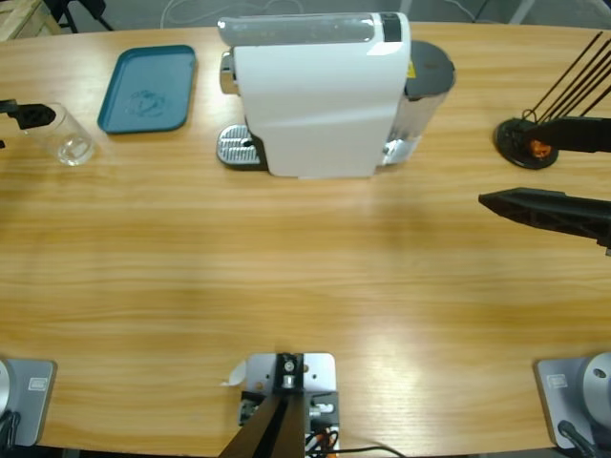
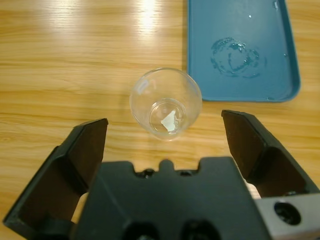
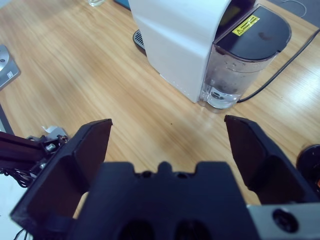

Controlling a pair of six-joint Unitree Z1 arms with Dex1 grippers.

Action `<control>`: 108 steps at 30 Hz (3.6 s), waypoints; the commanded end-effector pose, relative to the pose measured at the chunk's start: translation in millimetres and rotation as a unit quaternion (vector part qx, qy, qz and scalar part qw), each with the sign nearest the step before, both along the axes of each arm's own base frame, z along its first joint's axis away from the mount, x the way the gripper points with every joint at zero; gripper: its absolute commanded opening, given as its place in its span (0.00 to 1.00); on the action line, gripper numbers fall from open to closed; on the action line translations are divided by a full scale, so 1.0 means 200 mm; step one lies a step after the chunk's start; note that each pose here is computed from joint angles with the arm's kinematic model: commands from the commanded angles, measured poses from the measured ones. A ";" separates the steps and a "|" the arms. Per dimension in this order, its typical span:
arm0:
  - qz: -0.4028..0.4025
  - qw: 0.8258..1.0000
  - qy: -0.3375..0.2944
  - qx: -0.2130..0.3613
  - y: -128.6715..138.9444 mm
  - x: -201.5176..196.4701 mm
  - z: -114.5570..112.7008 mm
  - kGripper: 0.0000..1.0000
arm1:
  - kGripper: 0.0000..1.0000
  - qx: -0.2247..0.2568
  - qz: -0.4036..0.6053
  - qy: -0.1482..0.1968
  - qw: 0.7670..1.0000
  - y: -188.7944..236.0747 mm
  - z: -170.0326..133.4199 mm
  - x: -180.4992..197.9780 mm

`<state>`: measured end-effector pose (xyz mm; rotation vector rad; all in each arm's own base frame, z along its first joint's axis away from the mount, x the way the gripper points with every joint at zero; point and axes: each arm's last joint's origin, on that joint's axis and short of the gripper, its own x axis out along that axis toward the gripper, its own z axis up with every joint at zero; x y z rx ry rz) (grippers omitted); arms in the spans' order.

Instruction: Pour coffee

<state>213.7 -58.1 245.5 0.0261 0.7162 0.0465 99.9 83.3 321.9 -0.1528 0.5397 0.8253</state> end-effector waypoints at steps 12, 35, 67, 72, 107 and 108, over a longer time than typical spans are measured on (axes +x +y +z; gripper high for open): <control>0.016 0.999 0.031 -0.012 0.02 0.21 -0.24 1.00 | 1.00 -0.018 -0.003 0.030 0.999 0.02 -0.09 0.02; 0.004 0.998 0.050 -0.026 0.00 0.32 -0.39 0.61 | 1.00 -0.025 -0.007 0.035 0.999 0.03 -0.10 0.04; -0.371 0.927 0.041 -0.025 -0.51 0.23 -0.04 0.53 | 1.00 -0.028 -0.016 0.028 0.999 0.01 -0.09 0.03; -0.398 0.915 0.053 -0.016 -0.61 0.35 -0.13 0.53 | 1.00 -0.029 -0.021 0.024 0.999 0.00 -0.09 0.02; -0.473 0.877 0.057 -0.053 -0.88 0.42 -0.27 0.53 | 1.00 -0.035 -0.030 0.026 0.999 -0.01 -0.09 0.02; -0.474 0.877 0.058 -0.053 -0.88 0.42 -0.28 0.53 | 1.00 -0.035 -0.031 0.026 0.999 -0.01 -0.09 0.02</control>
